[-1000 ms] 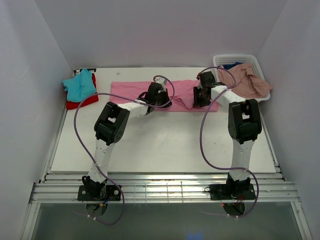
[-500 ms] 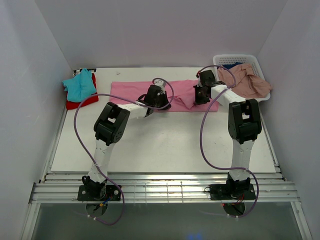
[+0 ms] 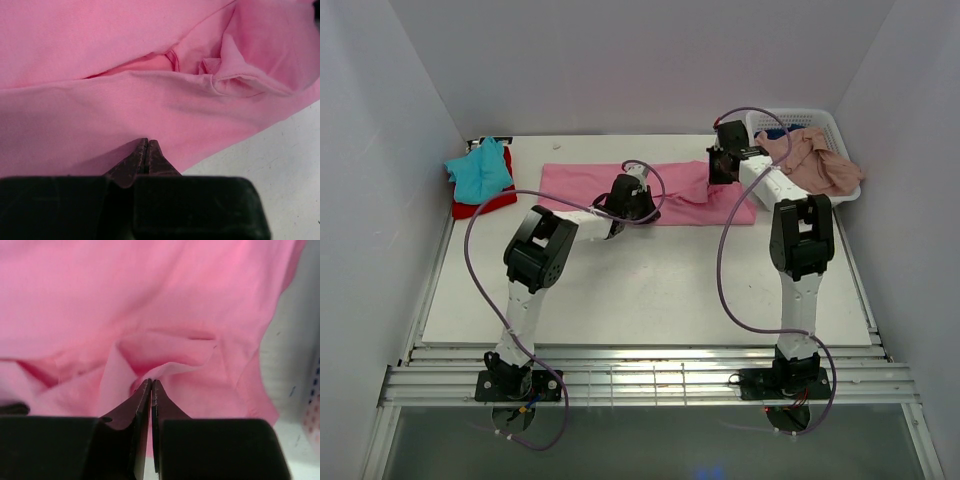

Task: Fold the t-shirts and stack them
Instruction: Fold the tshirt

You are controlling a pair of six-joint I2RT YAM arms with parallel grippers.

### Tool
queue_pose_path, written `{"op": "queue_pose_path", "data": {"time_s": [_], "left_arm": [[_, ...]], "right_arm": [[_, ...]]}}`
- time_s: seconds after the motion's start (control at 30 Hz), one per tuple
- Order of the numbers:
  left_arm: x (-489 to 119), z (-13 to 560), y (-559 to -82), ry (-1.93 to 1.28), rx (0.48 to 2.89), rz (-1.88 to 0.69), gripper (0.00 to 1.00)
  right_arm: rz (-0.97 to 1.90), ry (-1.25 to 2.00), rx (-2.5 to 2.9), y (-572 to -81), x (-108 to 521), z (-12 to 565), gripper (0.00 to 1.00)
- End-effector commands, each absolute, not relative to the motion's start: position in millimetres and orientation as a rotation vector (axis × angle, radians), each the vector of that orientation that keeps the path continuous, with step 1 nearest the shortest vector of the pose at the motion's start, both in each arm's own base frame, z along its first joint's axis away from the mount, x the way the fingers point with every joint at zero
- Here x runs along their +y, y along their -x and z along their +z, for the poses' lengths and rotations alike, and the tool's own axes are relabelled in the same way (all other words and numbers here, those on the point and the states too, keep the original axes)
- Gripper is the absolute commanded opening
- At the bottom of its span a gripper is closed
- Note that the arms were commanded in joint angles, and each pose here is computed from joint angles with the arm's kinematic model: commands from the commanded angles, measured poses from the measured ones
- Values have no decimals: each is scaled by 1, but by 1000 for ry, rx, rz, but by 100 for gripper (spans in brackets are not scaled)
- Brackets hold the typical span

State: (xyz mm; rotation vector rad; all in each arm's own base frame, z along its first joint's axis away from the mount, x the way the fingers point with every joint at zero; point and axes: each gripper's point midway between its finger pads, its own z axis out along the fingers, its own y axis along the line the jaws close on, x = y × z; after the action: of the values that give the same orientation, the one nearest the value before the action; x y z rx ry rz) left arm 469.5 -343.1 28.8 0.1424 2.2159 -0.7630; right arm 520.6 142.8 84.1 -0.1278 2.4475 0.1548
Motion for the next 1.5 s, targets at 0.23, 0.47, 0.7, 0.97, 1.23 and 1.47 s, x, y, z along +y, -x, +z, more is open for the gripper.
{"op": "queue_pose_path", "data": {"time_s": [0.23, 0.47, 0.7, 0.97, 1.23, 1.47], "left_arm": [[-333, 29, -450, -148, 2267, -739, 0], [-335, 27, -449, -145, 2274, -751, 0], [-336, 23, -447, -143, 2284, -759, 0], [-333, 23, -440, -138, 2290, -759, 0], [-328, 41, -452, -125, 2229, -707, 0], [-317, 136, -477, -92, 1970, -619, 0]], "right_arm": [[7, -8, 2249, -611, 126, 109, 8], [-74, -86, 2187, -632, 108, 99, 8], [-114, -125, 2105, -650, 93, 100, 13], [-143, -176, 1906, -658, 73, 186, 41], [80, -63, 2016, -571, 101, 231, 40], [196, -25, 2268, -490, 136, 154, 8]]}}
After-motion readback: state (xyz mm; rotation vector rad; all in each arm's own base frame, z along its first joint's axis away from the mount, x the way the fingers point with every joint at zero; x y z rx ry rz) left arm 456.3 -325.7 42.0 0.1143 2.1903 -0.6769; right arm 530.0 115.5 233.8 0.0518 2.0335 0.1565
